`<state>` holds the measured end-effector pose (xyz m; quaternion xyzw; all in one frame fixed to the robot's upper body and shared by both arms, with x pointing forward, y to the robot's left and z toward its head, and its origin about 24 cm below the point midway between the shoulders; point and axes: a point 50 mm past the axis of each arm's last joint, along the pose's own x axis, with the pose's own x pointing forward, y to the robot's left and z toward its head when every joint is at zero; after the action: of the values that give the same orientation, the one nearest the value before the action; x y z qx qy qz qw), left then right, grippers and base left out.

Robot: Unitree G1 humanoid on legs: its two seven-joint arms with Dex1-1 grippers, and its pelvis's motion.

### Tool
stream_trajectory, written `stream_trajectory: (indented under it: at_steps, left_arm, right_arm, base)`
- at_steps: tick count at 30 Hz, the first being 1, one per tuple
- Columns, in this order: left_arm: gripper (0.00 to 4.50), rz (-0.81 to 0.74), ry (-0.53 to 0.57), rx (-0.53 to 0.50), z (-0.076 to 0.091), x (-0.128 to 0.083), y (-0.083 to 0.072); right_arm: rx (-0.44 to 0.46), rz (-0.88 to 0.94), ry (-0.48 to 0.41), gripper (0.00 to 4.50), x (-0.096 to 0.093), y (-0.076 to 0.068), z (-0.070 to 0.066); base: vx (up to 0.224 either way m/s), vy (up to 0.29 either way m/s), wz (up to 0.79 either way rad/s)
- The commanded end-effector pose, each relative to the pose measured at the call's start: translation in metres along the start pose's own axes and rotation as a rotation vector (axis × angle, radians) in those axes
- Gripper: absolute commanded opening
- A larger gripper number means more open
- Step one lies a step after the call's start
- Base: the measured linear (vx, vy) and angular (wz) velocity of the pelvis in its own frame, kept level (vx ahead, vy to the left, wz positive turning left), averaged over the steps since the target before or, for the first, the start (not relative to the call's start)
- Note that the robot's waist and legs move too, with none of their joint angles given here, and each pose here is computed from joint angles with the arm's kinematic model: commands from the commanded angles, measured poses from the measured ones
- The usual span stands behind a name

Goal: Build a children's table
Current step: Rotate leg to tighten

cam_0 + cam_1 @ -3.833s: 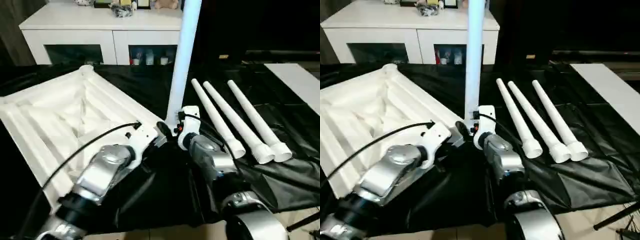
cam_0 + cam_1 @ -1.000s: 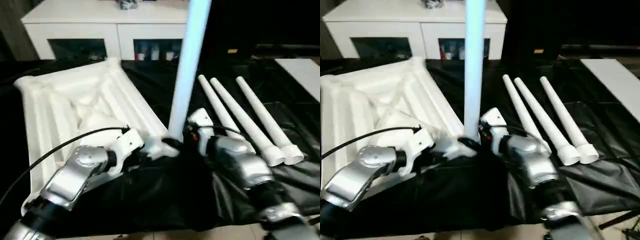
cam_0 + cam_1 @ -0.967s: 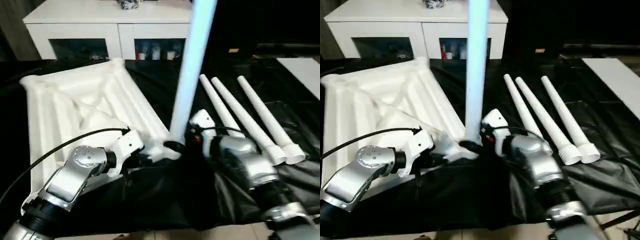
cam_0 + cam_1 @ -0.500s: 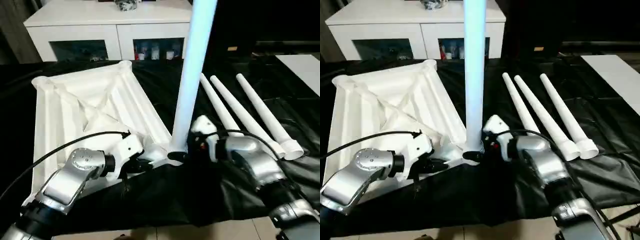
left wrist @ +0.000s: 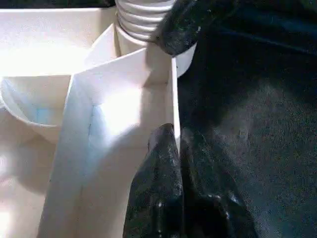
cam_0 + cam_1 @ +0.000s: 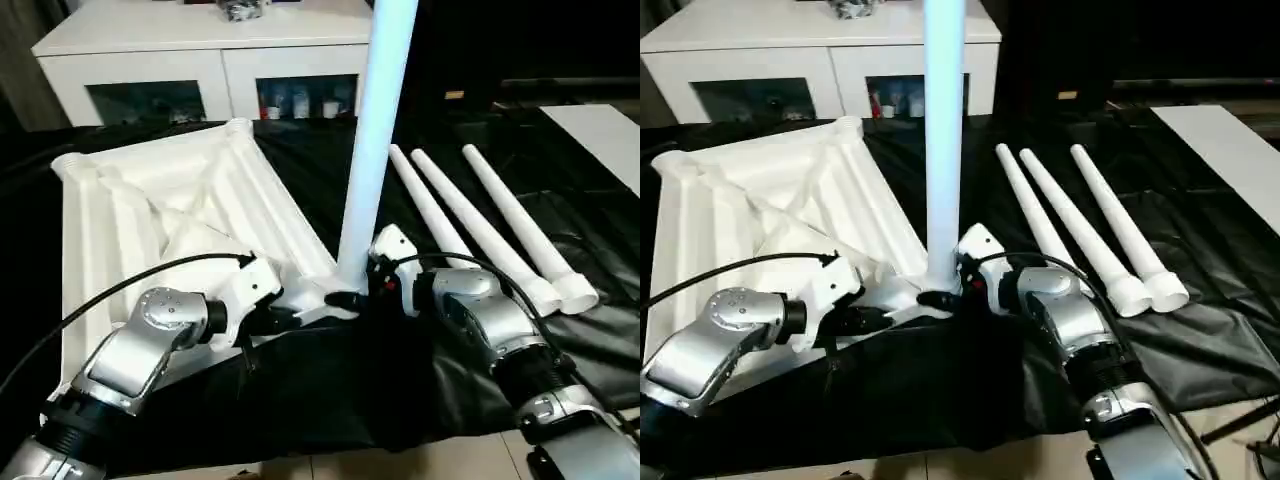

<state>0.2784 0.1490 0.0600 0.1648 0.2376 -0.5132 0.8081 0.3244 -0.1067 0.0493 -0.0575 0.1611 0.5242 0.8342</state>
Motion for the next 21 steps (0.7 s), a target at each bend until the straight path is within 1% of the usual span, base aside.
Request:
stream_trajectory:
  at_steps: [1,3,6,8,9,10,11,13,14,15,16,17,19,21]
  left_arm:
    - [0.00,-0.065,-0.040,0.034,0.008,0.005,-0.006]
    - [0.00,-0.071,-0.036,0.039,0.007,0.006,-0.008]
    - [0.00,-0.070,-0.037,0.039,0.007,0.006,-0.009]
    - [0.00,-0.048,-0.045,0.024,0.007,0.008,-0.008]
    - [0.00,-0.009,-0.041,0.006,0.006,0.011,-0.005]
    - [0.00,-0.009,-0.041,0.006,0.006,0.011,-0.005]
    - [0.00,0.017,-0.036,0.000,0.006,0.014,-0.004]
    - [0.00,0.117,-0.021,-0.043,0.007,0.026,0.001]
    - [0.00,0.148,-0.022,-0.055,0.008,0.030,0.003]
    - [0.00,0.148,-0.022,-0.055,0.008,0.030,0.003]
    - [0.00,0.234,-0.016,-0.114,0.010,0.040,0.007]
    - [0.00,0.300,-0.001,-0.157,0.010,0.048,0.009]
    - [0.00,0.368,0.033,-0.178,0.010,0.060,0.010]
    - [0.00,0.391,0.046,-0.177,0.011,0.068,0.009]
  right_arm:
    - [0.016,-0.029,-0.045,2.77,-0.002,0.001,0.002]
    - [0.025,-0.018,-0.043,2.75,-0.002,0.006,-0.003]
    - [0.044,-0.020,-0.047,2.74,-0.003,0.010,-0.008]
    - [0.076,-0.042,-0.049,2.73,-0.001,0.012,-0.014]
    - [0.091,-0.123,-0.041,2.73,0.005,0.013,-0.021]
    - [0.091,-0.123,-0.041,2.73,0.005,0.013,-0.021]
    - [0.110,-0.170,-0.038,2.73,0.008,0.013,-0.024]
    - [0.160,-0.388,-0.012,2.73,0.016,0.009,-0.032]
    - [0.185,-0.441,-0.006,2.72,0.018,0.008,-0.035]
    - [0.185,-0.441,-0.006,2.72,0.018,0.008,-0.035]
    - [0.227,-0.582,0.023,2.72,0.022,0.005,-0.041]
    - [0.270,-0.656,0.044,2.72,0.028,0.006,-0.046]
    - [0.332,-0.747,0.050,2.72,0.038,0.008,-0.049]
    - [0.360,-0.803,0.059,2.72,0.045,0.010,-0.049]
  base:
    - [0.000,0.000,0.00]
    - [0.000,0.000,0.00]
    - [0.000,0.000,0.00]
    - [0.000,0.000,0.00]
    - [0.000,0.000,0.00]
    - [0.000,0.000,0.00]
    - [0.000,0.000,0.00]
    - [0.000,0.000,0.00]
    - [0.000,0.000,0.00]
    - [0.000,0.000,0.00]
    - [0.000,0.000,0.00]
    - [0.000,0.000,0.00]
    - [0.000,0.000,0.00]
    - [0.000,0.000,0.00]
